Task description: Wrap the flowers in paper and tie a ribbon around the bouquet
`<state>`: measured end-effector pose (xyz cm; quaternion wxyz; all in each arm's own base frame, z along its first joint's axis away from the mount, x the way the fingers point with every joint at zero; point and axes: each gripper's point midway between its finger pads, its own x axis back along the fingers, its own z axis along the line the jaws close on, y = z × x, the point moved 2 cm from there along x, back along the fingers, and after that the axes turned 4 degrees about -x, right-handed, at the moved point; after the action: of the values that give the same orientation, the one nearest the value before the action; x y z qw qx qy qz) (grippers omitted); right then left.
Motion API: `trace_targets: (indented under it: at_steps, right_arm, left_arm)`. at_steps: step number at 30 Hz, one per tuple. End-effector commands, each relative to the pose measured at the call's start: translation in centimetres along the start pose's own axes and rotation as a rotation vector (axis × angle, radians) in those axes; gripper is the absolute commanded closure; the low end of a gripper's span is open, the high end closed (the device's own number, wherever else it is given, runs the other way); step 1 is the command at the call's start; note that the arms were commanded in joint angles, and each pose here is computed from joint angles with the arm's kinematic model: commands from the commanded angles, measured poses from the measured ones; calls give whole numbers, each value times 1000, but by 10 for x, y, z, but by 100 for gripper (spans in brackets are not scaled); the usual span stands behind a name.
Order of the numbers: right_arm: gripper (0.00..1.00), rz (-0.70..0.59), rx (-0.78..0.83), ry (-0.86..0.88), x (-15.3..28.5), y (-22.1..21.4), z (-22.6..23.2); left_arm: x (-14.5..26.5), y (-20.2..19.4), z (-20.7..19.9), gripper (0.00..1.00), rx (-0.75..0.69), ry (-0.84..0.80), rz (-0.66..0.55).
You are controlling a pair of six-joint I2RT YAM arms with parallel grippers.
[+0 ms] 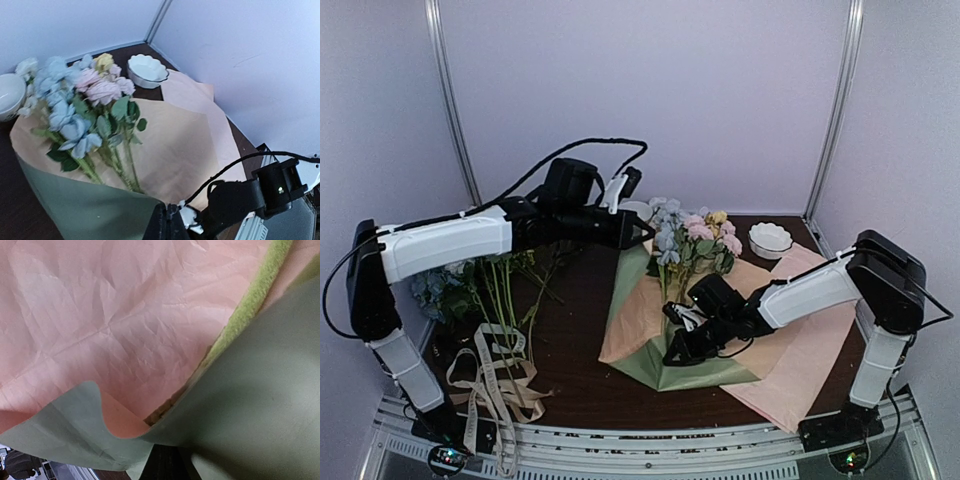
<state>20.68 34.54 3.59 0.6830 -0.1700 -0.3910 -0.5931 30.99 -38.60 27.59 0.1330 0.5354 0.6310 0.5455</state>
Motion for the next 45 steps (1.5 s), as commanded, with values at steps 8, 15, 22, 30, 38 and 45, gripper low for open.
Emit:
trace_targets:
  at_steps: [8,15,22,30,38,45]
  right_arm:
    - [100,-120,-172,101,7,10,-16]
    - [100,-223,-244,118,21,14,-22]
    - [100,-324,-255,65,52,20,-26]
    - [91,-477,-271,-77,117,13,-57]
    - [51,-618,-118,-172,182,44,-59]
    - [35,-545,-38,-179,164,82,-59]
  left_arm:
    - [-100,59,-28,100,-75,-186,-75]
    - [-143,63,-5,100,-96,-137,-132]
    - [-179,34,26,100,-78,-101,-98]
    - [-210,19,36,100,-72,-127,-81]
    - [-217,22,34,100,-96,-150,-112]
    - [-213,30,22,100,-113,-189,-134]
